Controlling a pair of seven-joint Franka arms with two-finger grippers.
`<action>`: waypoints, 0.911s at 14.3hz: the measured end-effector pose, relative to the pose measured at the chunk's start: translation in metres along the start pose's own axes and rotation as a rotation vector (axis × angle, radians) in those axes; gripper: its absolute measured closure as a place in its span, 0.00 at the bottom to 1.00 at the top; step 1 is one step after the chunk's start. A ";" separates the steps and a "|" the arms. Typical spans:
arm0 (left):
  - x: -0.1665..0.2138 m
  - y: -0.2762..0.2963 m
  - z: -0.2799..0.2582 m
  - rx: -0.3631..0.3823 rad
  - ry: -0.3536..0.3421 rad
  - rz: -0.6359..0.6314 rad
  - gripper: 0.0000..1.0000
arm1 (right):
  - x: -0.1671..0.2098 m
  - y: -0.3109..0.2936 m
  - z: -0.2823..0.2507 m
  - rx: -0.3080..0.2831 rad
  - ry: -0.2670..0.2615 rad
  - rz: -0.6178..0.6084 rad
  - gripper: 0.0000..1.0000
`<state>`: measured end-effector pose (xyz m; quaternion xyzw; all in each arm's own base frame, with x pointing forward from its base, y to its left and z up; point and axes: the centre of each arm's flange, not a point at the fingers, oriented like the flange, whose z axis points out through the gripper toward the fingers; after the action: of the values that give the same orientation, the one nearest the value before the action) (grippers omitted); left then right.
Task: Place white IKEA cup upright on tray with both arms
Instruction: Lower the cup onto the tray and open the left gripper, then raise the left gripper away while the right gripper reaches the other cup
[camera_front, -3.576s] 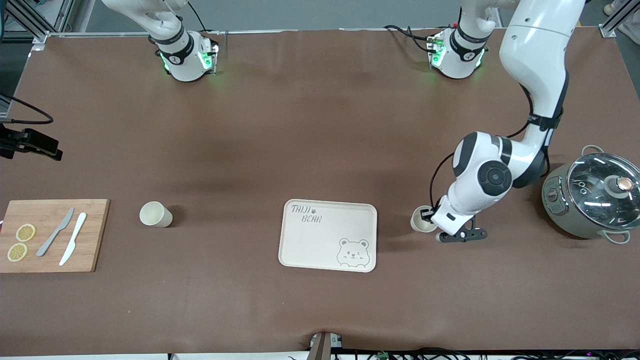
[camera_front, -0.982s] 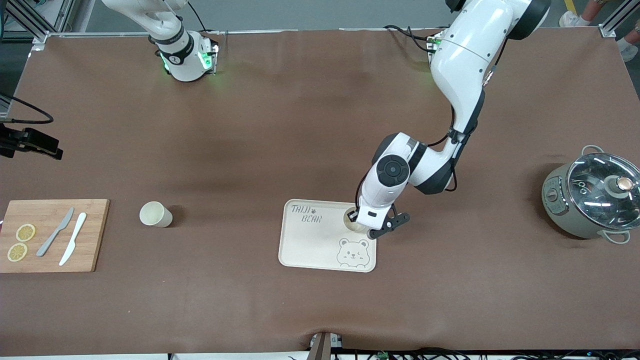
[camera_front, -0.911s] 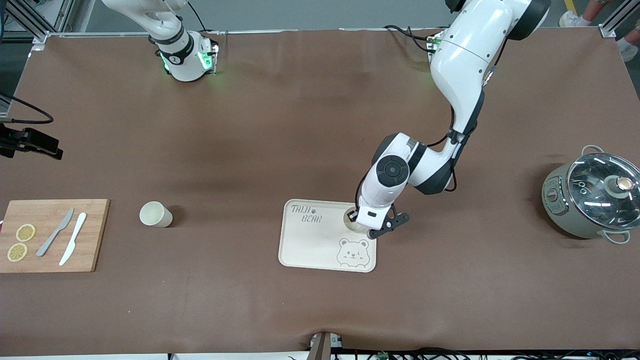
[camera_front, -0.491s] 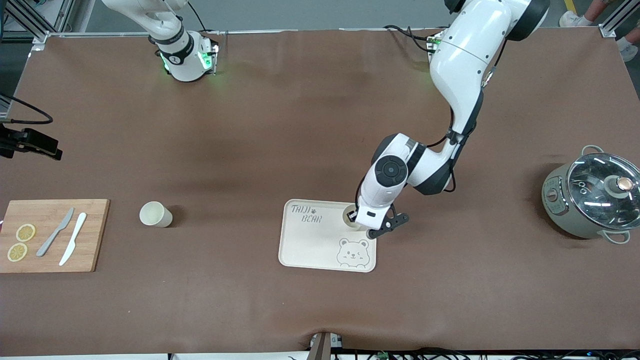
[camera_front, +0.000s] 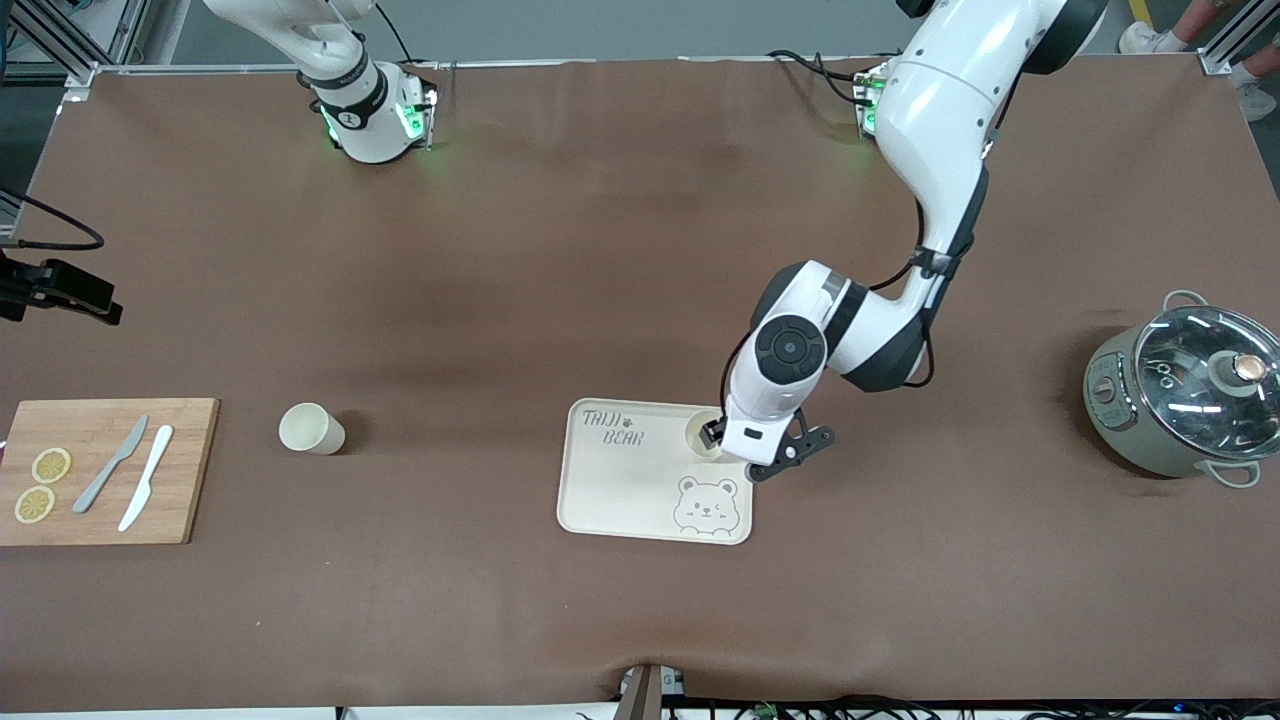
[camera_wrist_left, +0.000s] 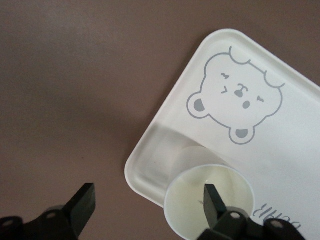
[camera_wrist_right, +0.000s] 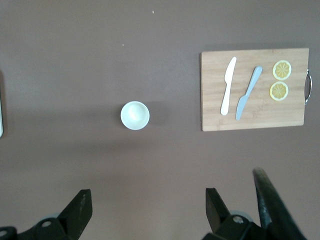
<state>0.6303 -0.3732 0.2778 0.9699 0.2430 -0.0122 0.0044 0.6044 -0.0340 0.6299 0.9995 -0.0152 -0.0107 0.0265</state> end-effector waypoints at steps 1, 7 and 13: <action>0.005 -0.002 -0.013 -0.003 0.004 -0.007 0.00 | 0.001 -0.002 0.001 0.000 0.001 -0.008 0.00; 0.098 -0.076 -0.105 -0.043 0.059 0.010 0.00 | 0.018 -0.037 0.065 -0.004 -0.129 -0.080 0.00; 0.175 -0.161 -0.131 0.061 0.154 0.193 0.00 | 0.025 -0.025 0.073 -0.030 -0.114 -0.083 0.00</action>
<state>0.7118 -0.1464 0.4036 0.9866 0.1477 0.0553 -0.0429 0.6282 -0.0136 0.5556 0.9965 0.0249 -0.0691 0.0402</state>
